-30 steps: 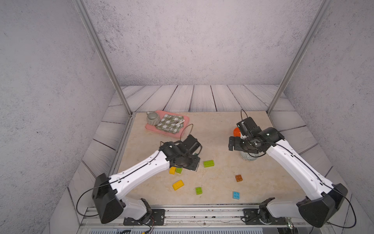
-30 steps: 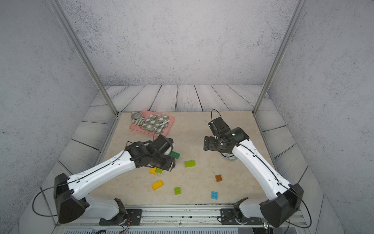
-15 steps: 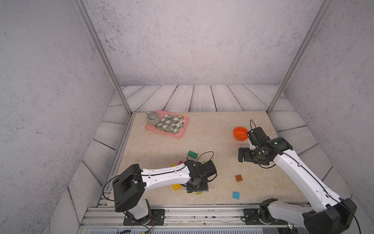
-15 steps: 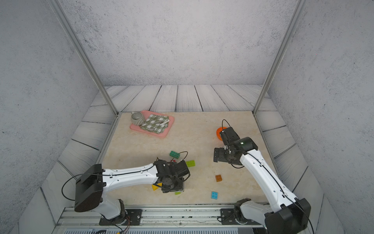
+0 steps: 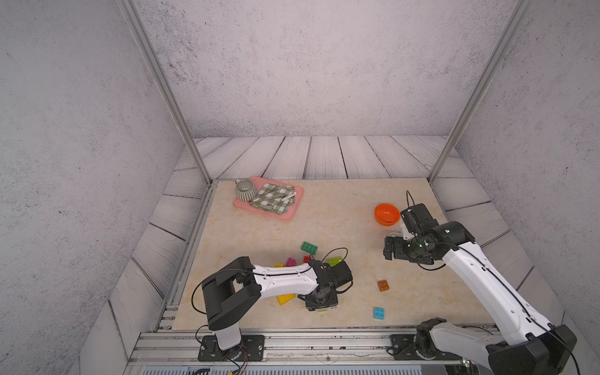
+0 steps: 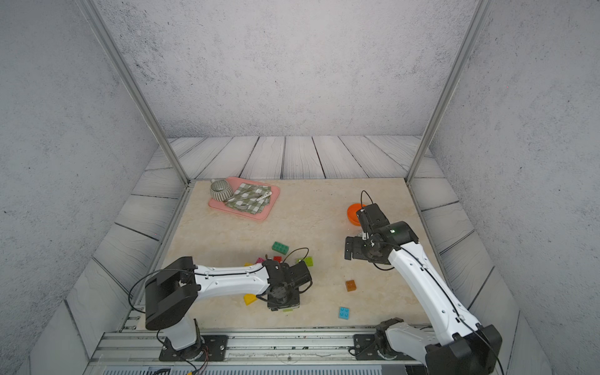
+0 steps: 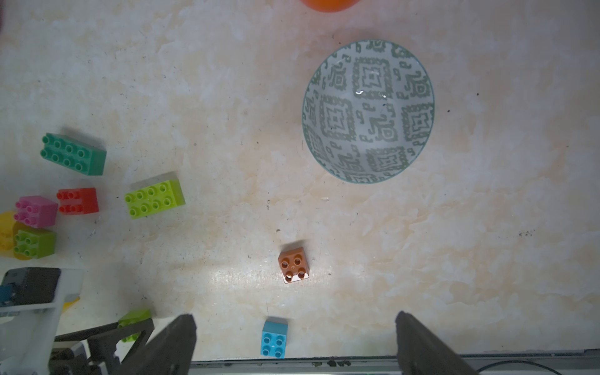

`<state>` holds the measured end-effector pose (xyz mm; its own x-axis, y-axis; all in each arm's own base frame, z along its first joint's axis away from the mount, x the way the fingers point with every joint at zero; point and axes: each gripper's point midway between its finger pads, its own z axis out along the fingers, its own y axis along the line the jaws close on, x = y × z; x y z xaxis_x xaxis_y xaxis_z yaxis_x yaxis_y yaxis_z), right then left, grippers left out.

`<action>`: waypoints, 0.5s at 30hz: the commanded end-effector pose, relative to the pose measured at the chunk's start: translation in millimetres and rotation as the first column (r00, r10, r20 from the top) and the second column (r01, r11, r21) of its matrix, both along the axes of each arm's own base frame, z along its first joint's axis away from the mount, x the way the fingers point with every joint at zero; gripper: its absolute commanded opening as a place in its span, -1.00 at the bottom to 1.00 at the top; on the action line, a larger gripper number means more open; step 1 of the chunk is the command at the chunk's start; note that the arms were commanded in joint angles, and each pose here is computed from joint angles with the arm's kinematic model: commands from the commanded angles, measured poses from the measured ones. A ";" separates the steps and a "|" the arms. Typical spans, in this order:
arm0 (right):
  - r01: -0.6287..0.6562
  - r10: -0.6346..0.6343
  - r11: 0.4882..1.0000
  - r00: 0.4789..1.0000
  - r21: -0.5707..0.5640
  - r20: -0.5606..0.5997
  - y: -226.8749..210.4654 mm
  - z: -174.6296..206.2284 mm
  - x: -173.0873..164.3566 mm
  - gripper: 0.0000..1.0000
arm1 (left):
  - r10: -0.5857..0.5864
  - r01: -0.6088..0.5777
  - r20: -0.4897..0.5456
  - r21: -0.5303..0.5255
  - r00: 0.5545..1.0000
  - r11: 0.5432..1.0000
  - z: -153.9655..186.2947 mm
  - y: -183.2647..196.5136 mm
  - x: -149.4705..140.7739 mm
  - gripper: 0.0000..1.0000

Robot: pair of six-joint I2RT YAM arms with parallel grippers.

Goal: Assemble the letter s with lego
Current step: Pick up the lego brick from the center of the board.

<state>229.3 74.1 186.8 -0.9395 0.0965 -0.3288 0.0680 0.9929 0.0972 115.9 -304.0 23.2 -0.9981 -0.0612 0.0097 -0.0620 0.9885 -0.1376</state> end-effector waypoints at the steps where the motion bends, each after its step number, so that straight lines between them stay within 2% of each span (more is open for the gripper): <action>1: -0.011 0.011 1.000 1.000 0.010 -0.009 0.1 -2.3 -4.5 0.97 | -0.005 0.005 0.001 0.036 1.000 0.999 -0.4 8.6 0.9 -0.13; 7: -0.012 0.012 1.000 1.000 0.011 -0.010 0.0 -2.7 -4.4 0.95 | -0.064 0.062 0.026 0.065 0.998 0.996 19.2 10.7 5.7 -0.51; 10: -0.018 0.018 1.000 1.000 0.017 0.000 0.8 1.4 -4.7 0.95 | -0.175 0.167 0.104 0.086 0.979 0.982 64.9 8.1 27.2 -0.65; 12: -0.020 0.020 1.000 1.000 0.021 0.020 0.3 7.2 -3.8 0.95 | -0.293 0.273 0.208 0.121 0.933 0.954 111.7 7.9 57.6 -0.67; 14: -0.027 0.026 0.999 0.999 0.027 0.041 0.3 12.6 -3.7 0.95 | -0.418 0.392 0.299 0.145 0.858 0.908 153.3 3.8 88.1 -0.67; 15: -0.029 0.027 0.999 0.999 0.029 0.047 -0.1 14.2 -4.2 0.95 | -0.487 0.459 0.343 0.166 0.803 0.873 172.4 0.9 103.6 -0.69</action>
